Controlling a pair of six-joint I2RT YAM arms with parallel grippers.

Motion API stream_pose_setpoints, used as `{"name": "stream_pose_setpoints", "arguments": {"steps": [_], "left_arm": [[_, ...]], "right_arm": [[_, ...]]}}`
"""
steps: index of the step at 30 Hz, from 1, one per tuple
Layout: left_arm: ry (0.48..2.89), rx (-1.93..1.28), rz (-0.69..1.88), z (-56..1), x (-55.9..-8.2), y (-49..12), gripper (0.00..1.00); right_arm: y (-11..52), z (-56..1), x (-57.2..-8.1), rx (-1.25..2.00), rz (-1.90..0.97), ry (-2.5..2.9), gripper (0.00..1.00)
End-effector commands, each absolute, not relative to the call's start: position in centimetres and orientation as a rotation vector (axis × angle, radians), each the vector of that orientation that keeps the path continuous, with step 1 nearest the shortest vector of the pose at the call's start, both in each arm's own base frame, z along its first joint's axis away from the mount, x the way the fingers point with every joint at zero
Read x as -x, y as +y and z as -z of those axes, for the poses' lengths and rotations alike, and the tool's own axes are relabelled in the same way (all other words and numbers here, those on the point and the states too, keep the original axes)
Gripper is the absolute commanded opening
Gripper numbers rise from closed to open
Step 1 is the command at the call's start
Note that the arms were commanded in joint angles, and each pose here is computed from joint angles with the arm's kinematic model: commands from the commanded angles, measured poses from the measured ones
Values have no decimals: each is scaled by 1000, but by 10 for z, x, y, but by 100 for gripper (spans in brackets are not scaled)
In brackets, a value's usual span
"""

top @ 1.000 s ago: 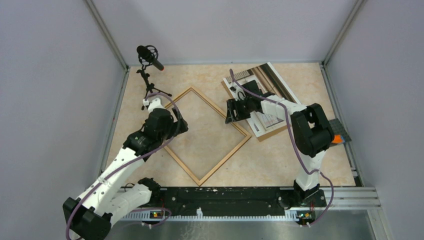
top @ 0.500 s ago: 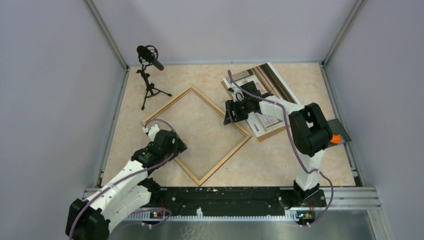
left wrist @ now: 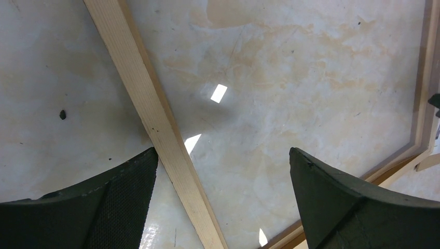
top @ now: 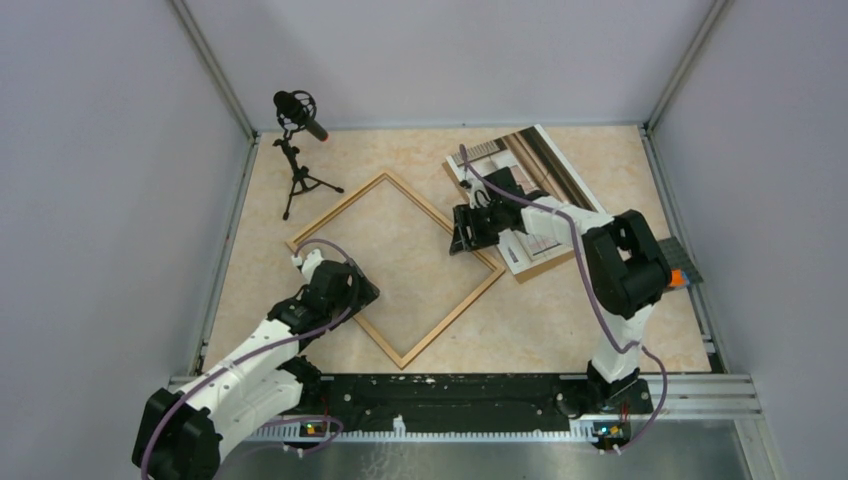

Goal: Put the photo into the frame

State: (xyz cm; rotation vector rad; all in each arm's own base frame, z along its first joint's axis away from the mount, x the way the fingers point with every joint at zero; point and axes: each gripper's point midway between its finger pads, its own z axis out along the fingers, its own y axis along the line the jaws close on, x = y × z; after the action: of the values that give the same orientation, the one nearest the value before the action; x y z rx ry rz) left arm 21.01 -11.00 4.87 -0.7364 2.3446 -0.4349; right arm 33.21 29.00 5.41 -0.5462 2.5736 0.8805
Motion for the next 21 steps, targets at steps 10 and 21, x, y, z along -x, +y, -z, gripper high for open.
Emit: {"name": "stream_pose_setpoints", "arguments": {"steps": [10,21], "left_arm": [[2304,715,510,-60,-217,-118,99],[2295,705,494,-64,-217,-115,98]], "right_arm": [[229,-79,-313,274,-740,2553,50],[216,-61,-318,266,-654,2589,47]]}}
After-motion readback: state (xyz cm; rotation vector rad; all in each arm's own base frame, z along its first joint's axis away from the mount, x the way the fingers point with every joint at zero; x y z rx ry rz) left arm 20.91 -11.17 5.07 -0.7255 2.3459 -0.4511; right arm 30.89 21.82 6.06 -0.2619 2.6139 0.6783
